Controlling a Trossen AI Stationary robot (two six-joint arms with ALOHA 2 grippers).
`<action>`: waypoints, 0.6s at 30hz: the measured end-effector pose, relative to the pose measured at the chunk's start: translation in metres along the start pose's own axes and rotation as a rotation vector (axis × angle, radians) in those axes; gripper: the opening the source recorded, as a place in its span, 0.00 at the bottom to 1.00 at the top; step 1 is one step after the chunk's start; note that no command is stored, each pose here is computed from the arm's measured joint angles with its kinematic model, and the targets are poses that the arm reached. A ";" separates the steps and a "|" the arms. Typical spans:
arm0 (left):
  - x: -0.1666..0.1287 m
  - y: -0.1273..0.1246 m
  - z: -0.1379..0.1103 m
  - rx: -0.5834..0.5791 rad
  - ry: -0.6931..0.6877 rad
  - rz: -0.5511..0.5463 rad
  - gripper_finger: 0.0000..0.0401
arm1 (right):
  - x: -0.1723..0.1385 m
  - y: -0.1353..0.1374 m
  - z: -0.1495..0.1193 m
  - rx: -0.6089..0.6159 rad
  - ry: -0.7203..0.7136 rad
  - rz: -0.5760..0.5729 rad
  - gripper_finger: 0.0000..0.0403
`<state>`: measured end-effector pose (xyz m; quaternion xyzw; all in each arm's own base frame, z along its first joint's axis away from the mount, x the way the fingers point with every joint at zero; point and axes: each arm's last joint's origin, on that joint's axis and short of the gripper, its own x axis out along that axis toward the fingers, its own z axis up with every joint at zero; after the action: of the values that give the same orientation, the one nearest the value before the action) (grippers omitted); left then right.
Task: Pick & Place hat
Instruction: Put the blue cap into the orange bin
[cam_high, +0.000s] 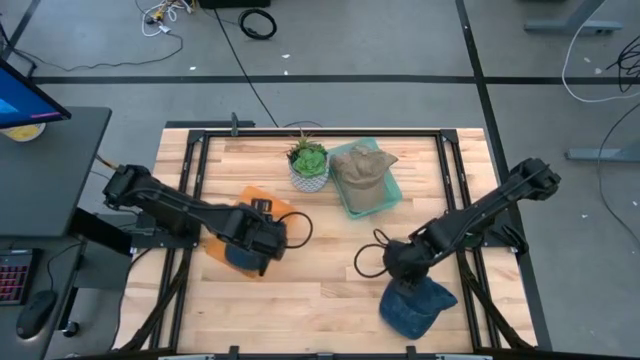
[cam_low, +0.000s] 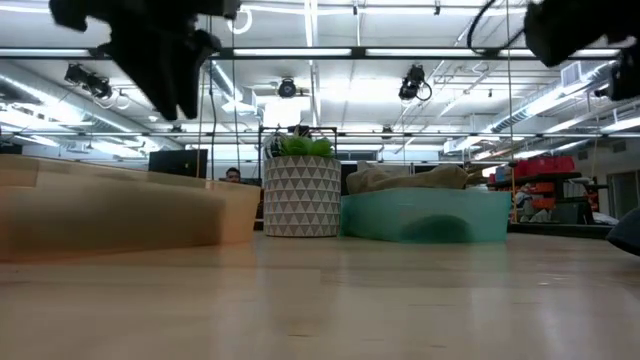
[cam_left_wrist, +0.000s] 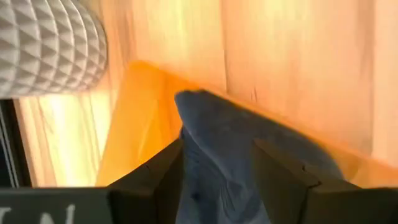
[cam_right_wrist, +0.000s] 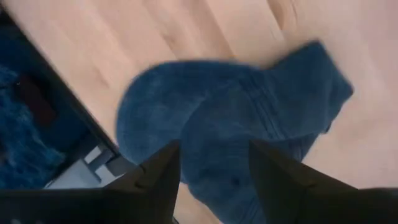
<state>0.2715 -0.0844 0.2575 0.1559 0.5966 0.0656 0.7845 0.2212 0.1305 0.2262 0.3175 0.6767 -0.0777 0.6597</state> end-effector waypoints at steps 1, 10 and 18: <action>-0.003 0.001 0.002 -0.002 -0.011 -0.001 0.46 | 0.005 0.000 0.000 0.017 0.010 -0.001 0.47; -0.010 0.003 0.012 -0.032 -0.084 -0.008 0.46 | 0.038 0.014 -0.010 0.113 0.091 -0.036 0.41; -0.010 0.002 0.017 -0.050 -0.135 -0.016 0.46 | 0.070 0.020 -0.012 0.118 0.091 -0.114 0.40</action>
<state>0.2848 -0.0883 0.2710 0.1354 0.5417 0.0635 0.8272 0.2268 0.1753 0.1680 0.3200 0.7170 -0.1402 0.6032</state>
